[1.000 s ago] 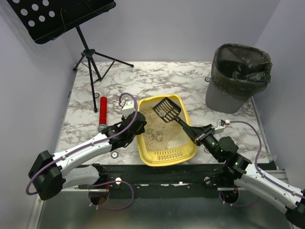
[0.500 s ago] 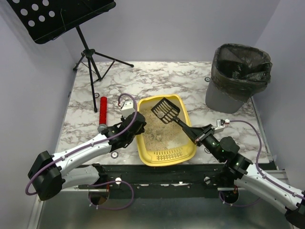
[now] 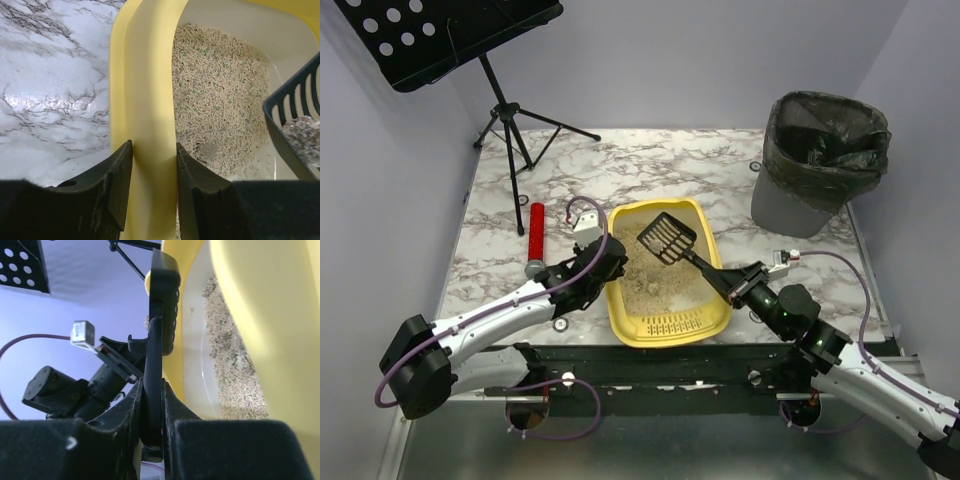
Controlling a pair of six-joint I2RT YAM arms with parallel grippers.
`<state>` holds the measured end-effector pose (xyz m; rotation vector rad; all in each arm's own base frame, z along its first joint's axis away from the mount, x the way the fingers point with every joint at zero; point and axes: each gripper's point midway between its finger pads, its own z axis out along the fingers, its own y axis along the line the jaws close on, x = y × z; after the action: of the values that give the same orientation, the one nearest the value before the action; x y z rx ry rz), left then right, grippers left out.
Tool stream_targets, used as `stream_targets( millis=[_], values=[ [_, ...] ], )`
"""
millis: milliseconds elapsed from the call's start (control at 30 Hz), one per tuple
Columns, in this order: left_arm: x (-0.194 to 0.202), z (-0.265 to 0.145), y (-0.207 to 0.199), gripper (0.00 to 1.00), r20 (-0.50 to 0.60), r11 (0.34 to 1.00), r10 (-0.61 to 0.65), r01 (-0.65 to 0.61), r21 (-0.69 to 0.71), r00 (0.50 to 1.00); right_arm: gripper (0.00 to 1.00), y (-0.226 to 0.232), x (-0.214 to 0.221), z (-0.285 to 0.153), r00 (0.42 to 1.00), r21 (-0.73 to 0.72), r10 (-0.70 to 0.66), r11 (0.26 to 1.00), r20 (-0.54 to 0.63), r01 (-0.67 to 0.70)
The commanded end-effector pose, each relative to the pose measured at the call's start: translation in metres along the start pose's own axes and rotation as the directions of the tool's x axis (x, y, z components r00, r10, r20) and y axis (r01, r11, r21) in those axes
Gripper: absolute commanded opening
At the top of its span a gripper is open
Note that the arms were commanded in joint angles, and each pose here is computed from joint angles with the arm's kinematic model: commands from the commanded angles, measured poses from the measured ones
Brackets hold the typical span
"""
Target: Clean the litter box
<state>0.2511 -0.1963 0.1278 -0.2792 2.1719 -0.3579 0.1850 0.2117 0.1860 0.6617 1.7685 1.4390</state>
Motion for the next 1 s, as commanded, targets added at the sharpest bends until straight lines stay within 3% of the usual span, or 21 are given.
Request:
stream_targets(
  millis=[0, 400, 633, 967],
  values=[
    [-0.022, 0.003, -0.015, 0.44, 0.073, 0.997, -0.078, 0.077, 0.016, 0.994, 0.01, 0.022, -0.019, -0.009, 0.996, 0.024, -0.065, 0.998, 0.057, 0.064],
    [-0.026, 0.017, -0.039, 0.43, 0.061, 0.994, -0.103, 0.100, 0.038, 0.993, 0.01, 0.026, -0.016, 0.000, 0.995, 0.080, -0.096, 0.992, 0.032, 0.094],
    [-0.036, 0.020, -0.044, 0.44, 0.079, 0.991, -0.134, 0.133, 0.016, 0.988, 0.00, 0.041, -0.058, -0.021, 0.967, 0.089, -0.139, 0.988, 0.212, 0.123],
    [-0.042, 0.022, -0.044, 0.49, 0.090, 0.980, -0.197, 0.199, -0.017, 0.976, 0.01, 0.024, -0.052, -0.003, 0.969, 0.204, -0.169, 0.970, 0.178, 0.132]
  ],
)
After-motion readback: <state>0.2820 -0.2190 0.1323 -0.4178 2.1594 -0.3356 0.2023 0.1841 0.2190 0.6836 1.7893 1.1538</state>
